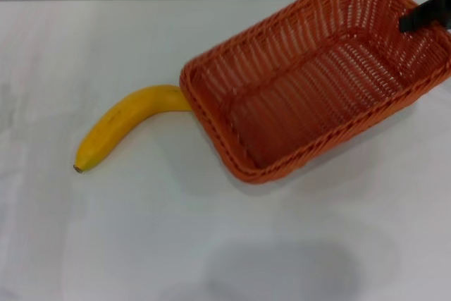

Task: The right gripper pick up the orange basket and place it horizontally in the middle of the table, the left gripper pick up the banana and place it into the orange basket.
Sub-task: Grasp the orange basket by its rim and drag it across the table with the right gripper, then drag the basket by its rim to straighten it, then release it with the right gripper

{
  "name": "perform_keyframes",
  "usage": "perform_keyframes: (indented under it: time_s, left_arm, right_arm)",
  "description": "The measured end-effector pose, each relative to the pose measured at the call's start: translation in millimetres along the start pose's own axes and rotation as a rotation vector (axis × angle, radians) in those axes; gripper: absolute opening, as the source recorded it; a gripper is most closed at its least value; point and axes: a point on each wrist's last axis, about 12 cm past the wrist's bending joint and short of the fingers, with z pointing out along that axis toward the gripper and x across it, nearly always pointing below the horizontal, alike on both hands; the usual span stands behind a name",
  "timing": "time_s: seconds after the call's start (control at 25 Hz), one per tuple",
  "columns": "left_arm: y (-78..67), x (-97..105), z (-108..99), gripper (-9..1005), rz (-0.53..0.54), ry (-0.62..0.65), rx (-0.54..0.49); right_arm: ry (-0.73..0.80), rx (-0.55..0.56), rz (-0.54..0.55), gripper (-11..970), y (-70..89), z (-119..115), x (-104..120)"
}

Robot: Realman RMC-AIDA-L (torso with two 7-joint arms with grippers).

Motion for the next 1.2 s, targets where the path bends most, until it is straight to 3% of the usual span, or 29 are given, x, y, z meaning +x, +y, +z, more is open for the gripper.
perform_keyframes:
  time_s: [0.48, 0.84, 1.2]
  left_arm:
    - [-1.8, -4.1, 8.9, 856, 0.025, -0.01, 0.023]
    - [-3.1, -4.7, 11.1, 854, 0.027, -0.013, 0.03]
    - [-3.7, -4.9, 11.6, 852, 0.026, -0.014, 0.032]
  right_arm:
    - [-0.182, -0.039, 0.201, 173, -18.9, -3.5, 53.4]
    - [-0.258, -0.03, 0.234, 176, -18.2, 12.5, 69.4]
    - [-0.226, -0.028, 0.259, 178, -18.8, 32.9, 88.3]
